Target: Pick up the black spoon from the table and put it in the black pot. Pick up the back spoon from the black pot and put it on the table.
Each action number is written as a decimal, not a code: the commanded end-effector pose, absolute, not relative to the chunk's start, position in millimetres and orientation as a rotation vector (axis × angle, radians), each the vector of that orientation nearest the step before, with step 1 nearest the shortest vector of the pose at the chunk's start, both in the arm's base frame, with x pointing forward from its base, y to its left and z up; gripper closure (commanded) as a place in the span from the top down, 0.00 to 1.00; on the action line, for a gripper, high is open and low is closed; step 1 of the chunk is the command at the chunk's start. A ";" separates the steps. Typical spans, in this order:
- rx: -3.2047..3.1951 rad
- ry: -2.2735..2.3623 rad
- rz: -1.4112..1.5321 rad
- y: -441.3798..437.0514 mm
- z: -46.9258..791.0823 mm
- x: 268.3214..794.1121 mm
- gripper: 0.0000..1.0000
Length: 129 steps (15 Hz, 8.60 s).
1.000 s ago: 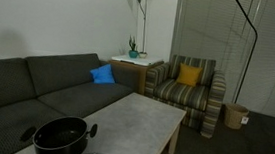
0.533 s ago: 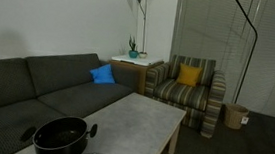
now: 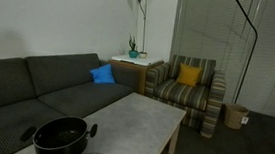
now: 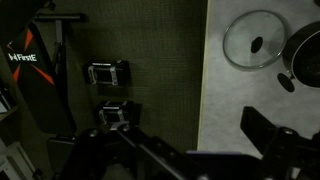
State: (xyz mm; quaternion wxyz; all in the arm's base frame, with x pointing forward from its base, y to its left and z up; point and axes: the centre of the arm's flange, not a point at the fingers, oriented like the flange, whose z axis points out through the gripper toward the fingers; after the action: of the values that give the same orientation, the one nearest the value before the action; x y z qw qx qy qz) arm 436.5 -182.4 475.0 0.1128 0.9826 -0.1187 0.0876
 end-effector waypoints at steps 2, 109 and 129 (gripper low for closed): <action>2.883 -0.348 0.257 -182.4 475.1 436.5 1.00; 2.598 1.809 -0.523 81.7 -176.9 522.6 1.00; 2.710 1.818 -0.448 73.6 -209.8 533.2 0.05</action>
State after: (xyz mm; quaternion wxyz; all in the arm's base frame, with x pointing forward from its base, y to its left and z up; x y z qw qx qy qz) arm 542.7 65.0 -175.9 -0.0516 0.8241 0.5444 -0.1480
